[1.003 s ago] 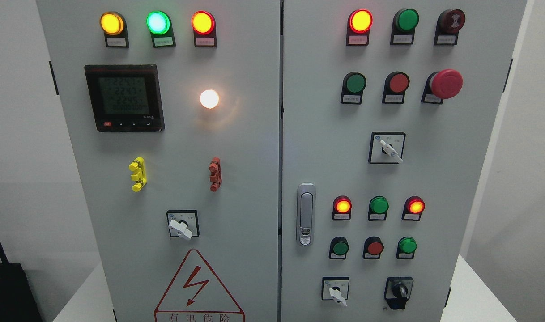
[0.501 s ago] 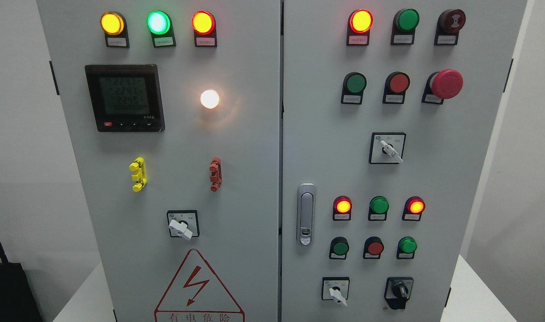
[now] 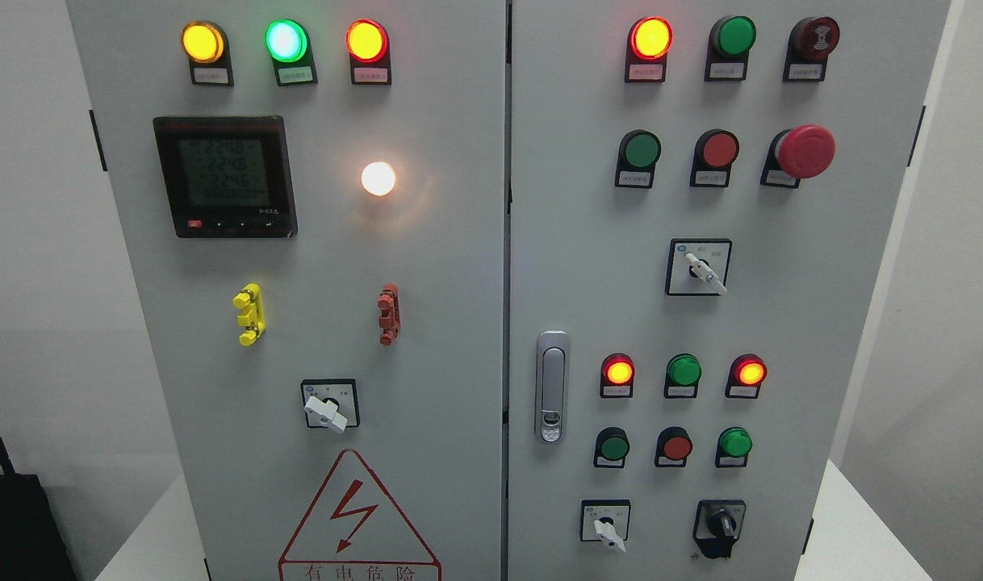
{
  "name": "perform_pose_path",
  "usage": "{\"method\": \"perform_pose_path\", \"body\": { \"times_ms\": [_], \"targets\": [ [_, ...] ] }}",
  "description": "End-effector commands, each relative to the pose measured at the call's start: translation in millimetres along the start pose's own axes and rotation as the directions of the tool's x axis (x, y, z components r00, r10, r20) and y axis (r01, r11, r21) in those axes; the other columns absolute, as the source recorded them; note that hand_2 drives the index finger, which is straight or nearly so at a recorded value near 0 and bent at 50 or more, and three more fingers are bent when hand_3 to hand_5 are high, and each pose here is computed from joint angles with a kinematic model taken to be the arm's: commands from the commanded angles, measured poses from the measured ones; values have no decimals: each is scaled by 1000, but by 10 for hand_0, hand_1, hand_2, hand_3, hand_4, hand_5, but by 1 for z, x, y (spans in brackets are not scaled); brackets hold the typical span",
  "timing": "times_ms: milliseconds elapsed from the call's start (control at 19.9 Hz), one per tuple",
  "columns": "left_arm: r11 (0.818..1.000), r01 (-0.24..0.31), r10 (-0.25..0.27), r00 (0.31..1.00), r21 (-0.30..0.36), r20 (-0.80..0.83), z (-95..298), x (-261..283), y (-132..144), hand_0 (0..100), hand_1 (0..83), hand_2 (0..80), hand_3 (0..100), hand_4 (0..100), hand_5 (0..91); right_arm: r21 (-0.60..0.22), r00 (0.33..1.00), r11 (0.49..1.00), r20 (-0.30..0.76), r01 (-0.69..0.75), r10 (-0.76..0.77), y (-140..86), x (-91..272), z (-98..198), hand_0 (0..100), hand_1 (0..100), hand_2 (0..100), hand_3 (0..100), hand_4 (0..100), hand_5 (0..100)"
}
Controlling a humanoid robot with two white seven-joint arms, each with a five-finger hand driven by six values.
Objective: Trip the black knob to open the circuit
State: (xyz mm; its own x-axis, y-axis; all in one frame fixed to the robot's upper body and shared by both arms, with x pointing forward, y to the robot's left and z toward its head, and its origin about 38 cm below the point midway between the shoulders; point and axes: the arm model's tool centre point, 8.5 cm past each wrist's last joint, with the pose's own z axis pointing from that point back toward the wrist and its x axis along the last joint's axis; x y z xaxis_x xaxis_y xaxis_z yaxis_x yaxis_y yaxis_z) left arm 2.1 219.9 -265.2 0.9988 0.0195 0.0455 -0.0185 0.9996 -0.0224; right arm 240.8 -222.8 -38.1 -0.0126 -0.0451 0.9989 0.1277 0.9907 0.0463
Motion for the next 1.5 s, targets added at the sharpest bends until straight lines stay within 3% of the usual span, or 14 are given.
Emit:
{"method": "perform_pose_path", "body": {
  "times_ms": [0,100,150,251,501,752,1454],
  "targets": [
    [1000,-5,5,1000,0,6,0,2,0,120,389,0,0,0,0,7,998,1000,66,9,-10,4,18,-5,0,6,0,638,452,409],
    [1000,-5,5,1000,0,6,0,2,0,120,389,0,0,0,0,12,996,1000,93,14,-15,6,27,-8,0,2,0,698,590,561],
    [1000,-5,5,1000,0,4,0,1,0,120,389,0,0,0,0,3,994,1000,110,14,-14,5,32,-10,0,1,0,707,612,592],
    [1000,-5,5,1000,0,6,0,2,0,120,389,0,0,0,0,-26,991,999,133,19,-16,3,40,-12,0,0,0,822,741,766],
    [1000,-3,3,1000,0,5,0,2,0,120,389,0,0,0,0,-50,984,998,175,28,-19,2,59,-20,0,0,0,1000,901,948],
    [1000,-5,5,1000,0,4,0,1,0,120,389,0,0,0,0,-44,979,999,200,31,-22,4,72,-24,0,0,0,1000,995,987],
    [1000,-5,5,1000,0,6,0,2,0,120,389,0,0,0,0,-24,971,999,236,36,-30,13,114,-64,0,0,0,1000,1000,1000]
  ]
}}
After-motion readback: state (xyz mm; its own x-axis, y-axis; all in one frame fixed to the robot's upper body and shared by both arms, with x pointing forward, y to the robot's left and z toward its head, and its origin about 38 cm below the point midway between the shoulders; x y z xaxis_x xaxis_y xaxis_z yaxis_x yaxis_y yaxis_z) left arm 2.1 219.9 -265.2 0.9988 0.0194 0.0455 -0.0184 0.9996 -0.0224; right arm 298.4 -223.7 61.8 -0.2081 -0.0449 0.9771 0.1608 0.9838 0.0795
